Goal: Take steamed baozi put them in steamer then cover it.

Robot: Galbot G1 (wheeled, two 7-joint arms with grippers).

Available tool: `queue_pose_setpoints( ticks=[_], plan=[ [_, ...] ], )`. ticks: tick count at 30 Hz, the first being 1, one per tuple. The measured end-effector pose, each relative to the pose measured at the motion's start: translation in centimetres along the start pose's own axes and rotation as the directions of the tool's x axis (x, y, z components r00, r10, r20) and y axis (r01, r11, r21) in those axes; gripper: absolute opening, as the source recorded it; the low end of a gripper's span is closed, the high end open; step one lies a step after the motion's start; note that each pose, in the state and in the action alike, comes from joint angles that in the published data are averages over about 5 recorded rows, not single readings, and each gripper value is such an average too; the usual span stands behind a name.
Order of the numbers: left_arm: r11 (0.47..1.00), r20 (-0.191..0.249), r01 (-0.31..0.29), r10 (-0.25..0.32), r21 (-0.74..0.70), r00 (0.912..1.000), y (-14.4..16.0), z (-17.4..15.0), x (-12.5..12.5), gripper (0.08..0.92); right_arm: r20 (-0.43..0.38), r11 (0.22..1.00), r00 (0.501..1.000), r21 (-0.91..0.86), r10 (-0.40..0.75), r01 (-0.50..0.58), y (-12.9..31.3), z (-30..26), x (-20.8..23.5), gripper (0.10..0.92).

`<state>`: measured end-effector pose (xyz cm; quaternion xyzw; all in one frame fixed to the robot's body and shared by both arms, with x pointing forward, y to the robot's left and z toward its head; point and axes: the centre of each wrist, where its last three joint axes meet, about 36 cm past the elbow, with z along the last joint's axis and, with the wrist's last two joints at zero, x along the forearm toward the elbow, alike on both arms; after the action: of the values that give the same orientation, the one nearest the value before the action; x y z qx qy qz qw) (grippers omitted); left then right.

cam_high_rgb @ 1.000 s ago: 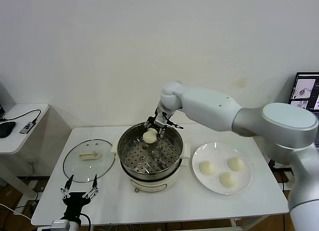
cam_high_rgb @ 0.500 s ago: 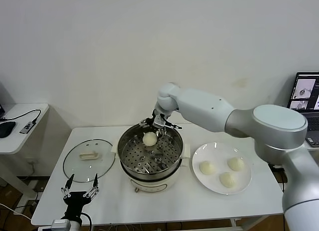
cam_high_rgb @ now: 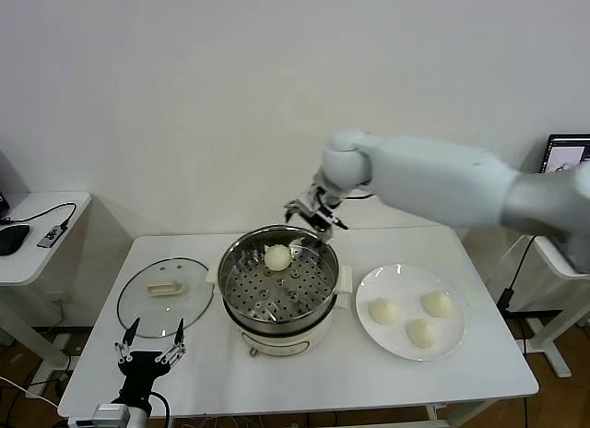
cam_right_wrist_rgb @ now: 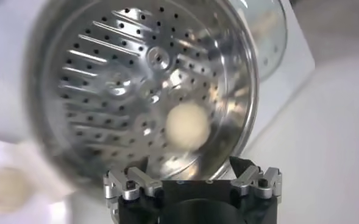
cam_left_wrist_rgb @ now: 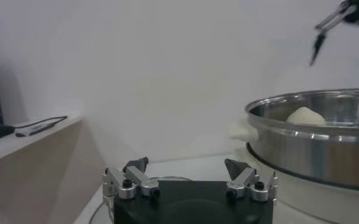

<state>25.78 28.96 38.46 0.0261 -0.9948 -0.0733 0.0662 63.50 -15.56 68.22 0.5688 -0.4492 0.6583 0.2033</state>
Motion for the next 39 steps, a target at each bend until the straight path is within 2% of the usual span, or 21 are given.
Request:
queue_pose_setpoints(
  ticks=[8, 17, 28, 39],
  plan=[
    [1.0, 0.009, 0.006, -0.006, -0.012, 0.9999, 0.4, -0.5, 0.0, 0.823, -0.05, 0.978, 0.998, -0.209, -0.026, 0.015, 6.4, 5.2, 1.6, 0.823],
    [1.0, 0.006, 0.022, -0.021, -0.014, 0.9998, 0.6, -0.3, -0.1, 0.823, -0.069, 0.949, 0.995, -0.312, -0.077, 0.052, 11.2, 7.7, -1.7, 0.823],
    [0.999, 0.002, 0.028, -0.028, -0.024, 0.9996, 0.7, -0.2, -0.3, 0.823, -0.072, 0.931, 0.99, -0.355, -0.12, 0.087, 14.2, 8.6, -7.3, 0.823],
    [0.999, 0.005, 0.032, -0.032, -0.043, 0.9995, 1.3, -0.4, -0.5, 0.823, -0.069, 0.926, 0.988, -0.364, -0.14, 0.106, 15.1, 8.8, -12.2, 0.823]
  ],
)
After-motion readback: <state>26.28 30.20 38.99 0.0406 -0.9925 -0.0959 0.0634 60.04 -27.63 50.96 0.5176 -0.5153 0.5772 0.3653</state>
